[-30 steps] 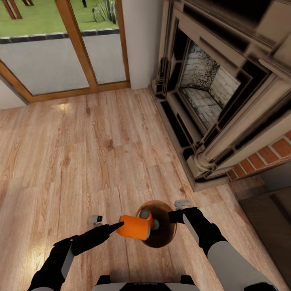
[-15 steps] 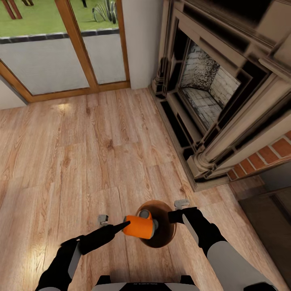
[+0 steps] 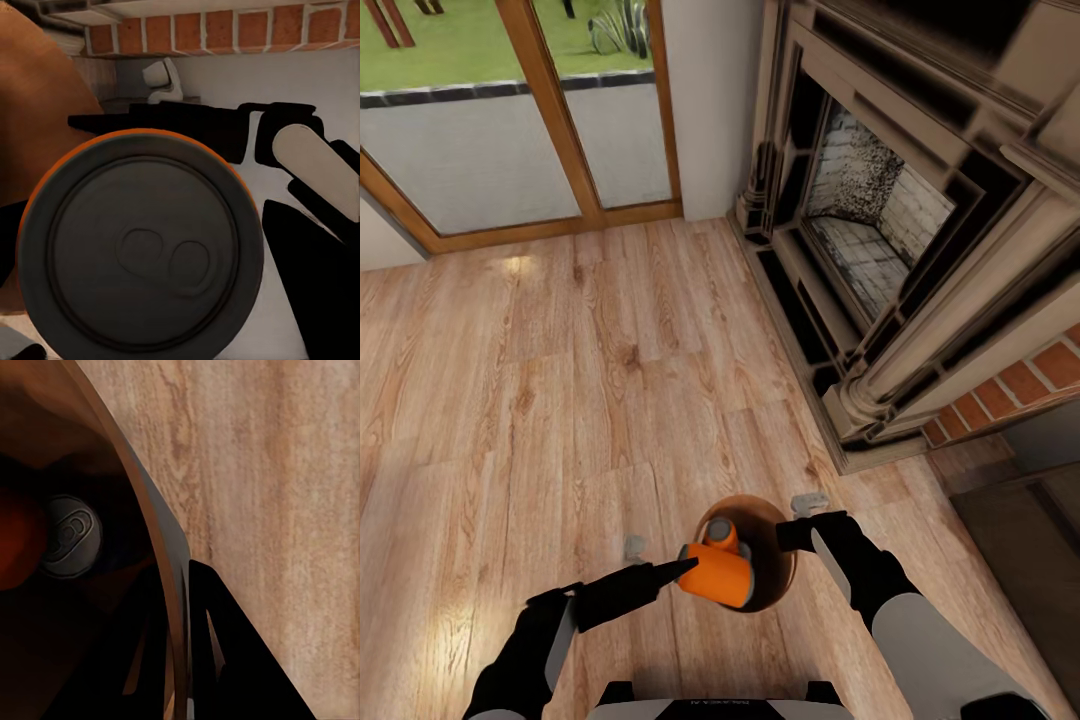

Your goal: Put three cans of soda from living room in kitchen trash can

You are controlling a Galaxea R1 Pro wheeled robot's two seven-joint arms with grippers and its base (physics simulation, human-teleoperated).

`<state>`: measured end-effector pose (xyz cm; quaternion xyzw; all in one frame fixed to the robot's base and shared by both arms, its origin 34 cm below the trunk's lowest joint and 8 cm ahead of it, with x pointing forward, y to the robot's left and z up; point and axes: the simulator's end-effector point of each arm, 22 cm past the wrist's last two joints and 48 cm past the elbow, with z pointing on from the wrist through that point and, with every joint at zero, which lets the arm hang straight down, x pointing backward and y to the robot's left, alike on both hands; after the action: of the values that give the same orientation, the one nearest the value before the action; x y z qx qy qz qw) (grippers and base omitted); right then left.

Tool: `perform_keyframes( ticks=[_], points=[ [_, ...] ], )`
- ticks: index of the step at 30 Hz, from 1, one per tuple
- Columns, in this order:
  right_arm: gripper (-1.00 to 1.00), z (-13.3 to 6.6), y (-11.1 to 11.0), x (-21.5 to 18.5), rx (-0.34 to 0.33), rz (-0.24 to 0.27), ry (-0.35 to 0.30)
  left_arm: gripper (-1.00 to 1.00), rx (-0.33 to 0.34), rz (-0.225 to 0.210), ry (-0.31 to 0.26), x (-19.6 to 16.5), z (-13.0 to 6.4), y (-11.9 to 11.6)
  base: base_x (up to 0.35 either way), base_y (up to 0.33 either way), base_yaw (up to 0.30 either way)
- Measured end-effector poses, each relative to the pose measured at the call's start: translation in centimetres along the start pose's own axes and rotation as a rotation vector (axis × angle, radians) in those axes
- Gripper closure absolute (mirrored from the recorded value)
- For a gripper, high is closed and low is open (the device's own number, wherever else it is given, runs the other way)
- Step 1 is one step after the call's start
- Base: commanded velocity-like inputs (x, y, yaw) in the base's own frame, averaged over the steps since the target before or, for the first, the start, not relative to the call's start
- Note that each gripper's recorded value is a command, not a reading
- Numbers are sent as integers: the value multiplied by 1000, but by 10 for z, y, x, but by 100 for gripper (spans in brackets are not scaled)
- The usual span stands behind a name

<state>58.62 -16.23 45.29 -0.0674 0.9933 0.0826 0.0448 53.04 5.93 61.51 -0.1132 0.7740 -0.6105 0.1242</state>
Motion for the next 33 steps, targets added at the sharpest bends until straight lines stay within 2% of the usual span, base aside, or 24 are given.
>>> perform_keyframes(
  ticks=[3,5,8,13,18,27,33],
  points=[
    [100,0,0,0,-1,0,1,100,-26,4,-1,0,1,5,0,0,0],
    [100,0,0,0,0,0,2,100,-35,32,-8,-2,2,7,0,0,0],
    [100,0,0,1,1,0,3,100,-34,51,-10,-1,6,5,0,0,0],
    [100,0,0,1,1,0,3,100,-6,82,50,13,22,-5,0,0,0],
    [100,0,0,1,1,0,3,100,11,123,78,13,30,-15,0,0,0],
    [100,0,0,1,0,0,3,100,8,137,83,12,32,-17,0,0,0],
    [100,0,1,1,-1,0,3,100,5,170,70,2,31,-21,0,0,0]
  ],
)
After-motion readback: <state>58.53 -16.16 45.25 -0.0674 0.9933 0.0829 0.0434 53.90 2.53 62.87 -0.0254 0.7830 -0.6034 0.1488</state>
